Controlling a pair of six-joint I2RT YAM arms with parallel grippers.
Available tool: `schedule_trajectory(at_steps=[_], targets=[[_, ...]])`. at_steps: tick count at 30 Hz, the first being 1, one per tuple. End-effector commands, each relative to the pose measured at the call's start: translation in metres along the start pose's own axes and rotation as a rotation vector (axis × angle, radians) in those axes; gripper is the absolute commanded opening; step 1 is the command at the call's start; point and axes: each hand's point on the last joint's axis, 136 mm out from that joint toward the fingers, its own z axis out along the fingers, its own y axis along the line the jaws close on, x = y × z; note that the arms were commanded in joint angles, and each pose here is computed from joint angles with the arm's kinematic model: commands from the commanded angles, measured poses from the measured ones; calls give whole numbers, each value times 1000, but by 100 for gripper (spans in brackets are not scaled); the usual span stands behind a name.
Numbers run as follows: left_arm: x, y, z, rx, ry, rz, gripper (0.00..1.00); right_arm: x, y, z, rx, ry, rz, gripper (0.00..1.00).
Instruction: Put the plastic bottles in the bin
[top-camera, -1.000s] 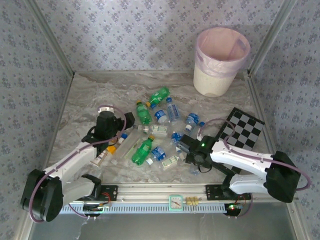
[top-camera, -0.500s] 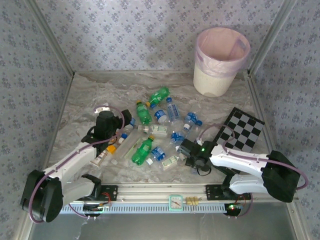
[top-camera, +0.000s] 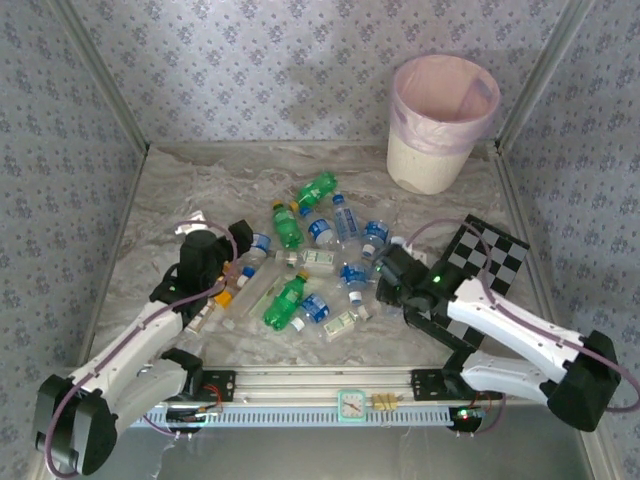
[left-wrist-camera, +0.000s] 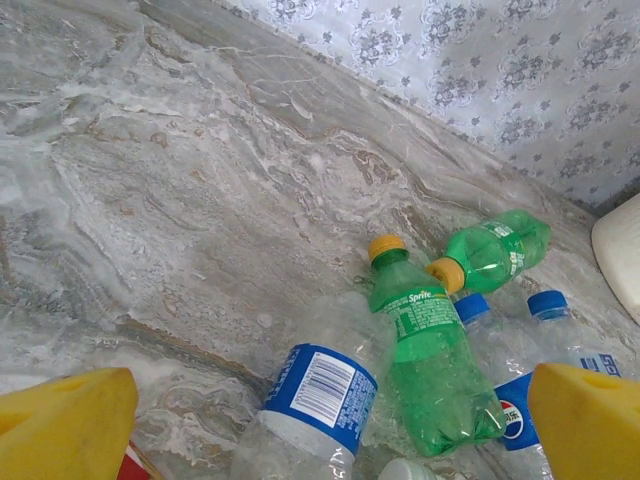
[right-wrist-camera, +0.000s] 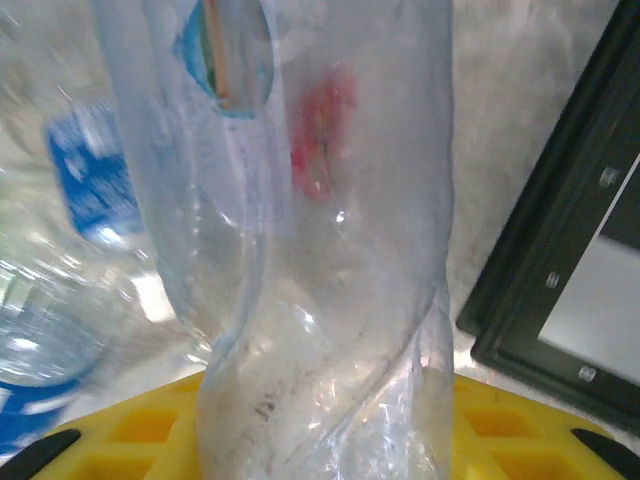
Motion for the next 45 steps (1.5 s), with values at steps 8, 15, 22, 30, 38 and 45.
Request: schedule_trajectory(at_steps=[8,15,22,30,38,45], targets=[[-7,-9,-7,35,10,63,100,-112,65,-57,-309,-178,-162,43],[-3,-16,-8,84,51,73,100,-221,91,-115,-348,-428,-228,43],[9,-14,-10,99,101,101,100,-329,71,-156,-277,-686,-176,43],[8,-15,-13,108,97,100,100,-429,20,-137,-138,-802,-69,43],[-8,-6,-19,52,52,130,100,-477,2,-61,-50,-686,-40,43],[-12,19,-29,-21,30,122,100,-480,-9,-14,-17,-608,-12,46]])
